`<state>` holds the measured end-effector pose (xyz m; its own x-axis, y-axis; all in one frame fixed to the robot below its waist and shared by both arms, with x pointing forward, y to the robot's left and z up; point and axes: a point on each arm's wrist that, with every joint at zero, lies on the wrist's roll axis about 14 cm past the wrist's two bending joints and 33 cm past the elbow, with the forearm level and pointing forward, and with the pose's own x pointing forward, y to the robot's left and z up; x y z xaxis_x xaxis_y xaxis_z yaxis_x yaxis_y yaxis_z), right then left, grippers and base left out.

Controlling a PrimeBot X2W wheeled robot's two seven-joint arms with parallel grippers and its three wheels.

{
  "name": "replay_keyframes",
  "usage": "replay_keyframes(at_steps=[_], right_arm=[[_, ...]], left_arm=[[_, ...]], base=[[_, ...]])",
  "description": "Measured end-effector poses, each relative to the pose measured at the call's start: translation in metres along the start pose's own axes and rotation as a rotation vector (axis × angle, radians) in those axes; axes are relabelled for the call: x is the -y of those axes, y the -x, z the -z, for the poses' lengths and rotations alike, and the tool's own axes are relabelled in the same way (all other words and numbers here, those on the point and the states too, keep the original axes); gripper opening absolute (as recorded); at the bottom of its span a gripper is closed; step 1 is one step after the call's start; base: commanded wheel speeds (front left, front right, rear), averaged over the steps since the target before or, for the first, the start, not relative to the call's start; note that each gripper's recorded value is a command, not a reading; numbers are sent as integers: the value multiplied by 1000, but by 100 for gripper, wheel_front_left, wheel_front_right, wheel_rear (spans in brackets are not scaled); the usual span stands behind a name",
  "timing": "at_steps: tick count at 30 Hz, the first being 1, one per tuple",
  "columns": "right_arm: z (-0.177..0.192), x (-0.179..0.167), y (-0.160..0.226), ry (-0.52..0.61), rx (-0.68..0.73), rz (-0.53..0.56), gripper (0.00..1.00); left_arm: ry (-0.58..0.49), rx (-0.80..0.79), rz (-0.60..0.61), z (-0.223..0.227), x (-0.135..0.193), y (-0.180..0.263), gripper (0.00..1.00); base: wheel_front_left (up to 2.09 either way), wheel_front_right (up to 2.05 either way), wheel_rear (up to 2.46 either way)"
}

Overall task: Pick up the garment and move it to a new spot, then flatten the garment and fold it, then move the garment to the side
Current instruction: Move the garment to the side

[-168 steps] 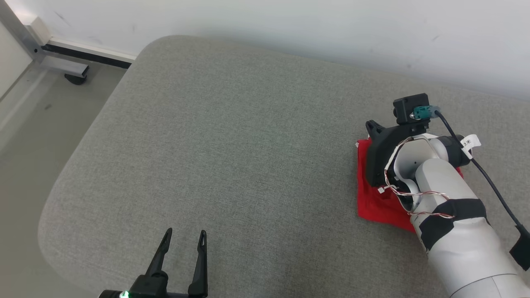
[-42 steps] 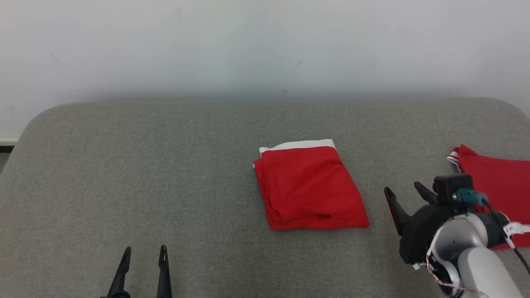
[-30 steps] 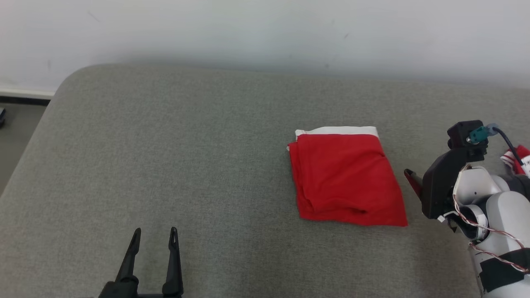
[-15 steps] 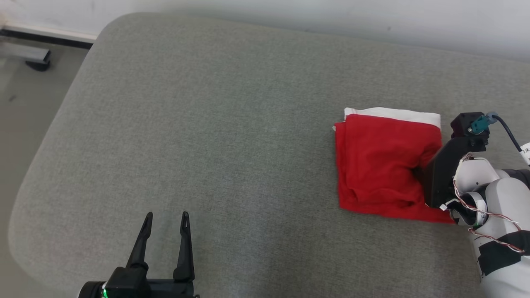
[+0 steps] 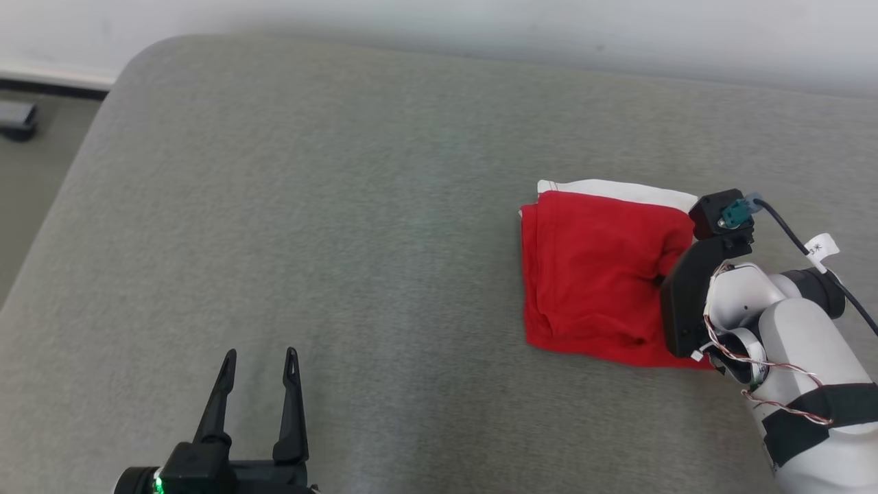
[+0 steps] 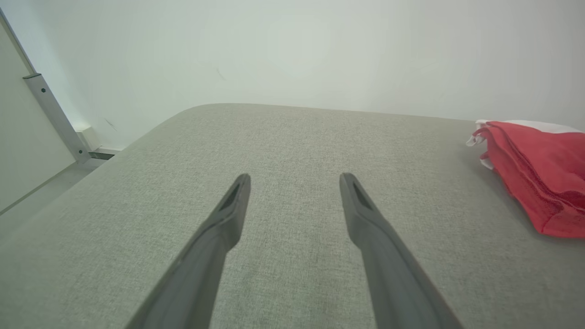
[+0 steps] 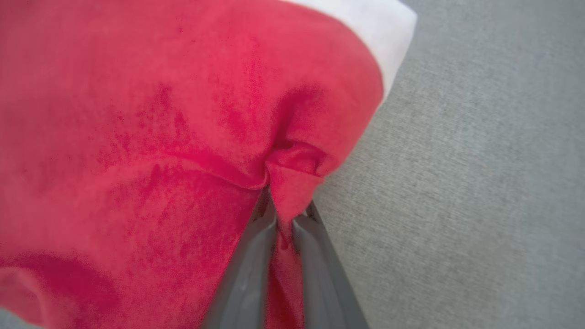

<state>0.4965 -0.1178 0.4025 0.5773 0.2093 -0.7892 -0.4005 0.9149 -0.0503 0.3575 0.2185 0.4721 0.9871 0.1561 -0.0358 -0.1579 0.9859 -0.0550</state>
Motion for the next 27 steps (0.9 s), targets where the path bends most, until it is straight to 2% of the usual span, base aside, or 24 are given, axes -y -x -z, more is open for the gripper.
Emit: replay_keyframes(at_steps=[5, 11, 20, 27], right_arm=[[-1, 25, 23, 7, 47, 64, 0], [-3, 90, 77, 65, 118, 246, 0], [22, 170, 141, 115, 105, 474, 0], [33, 212, 165, 119, 83, 585, 0]], left_arm=[[6, 22, 49, -5, 15, -5, 100], [16, 46, 161, -11, 51, -13, 100], [34, 62, 271, -15, 86, -23, 100], [25, 50, 322, -9, 100, -28, 100]], base=[[0, 0, 0], [0, 0, 0], [0, 0, 0], [0, 0, 0]])
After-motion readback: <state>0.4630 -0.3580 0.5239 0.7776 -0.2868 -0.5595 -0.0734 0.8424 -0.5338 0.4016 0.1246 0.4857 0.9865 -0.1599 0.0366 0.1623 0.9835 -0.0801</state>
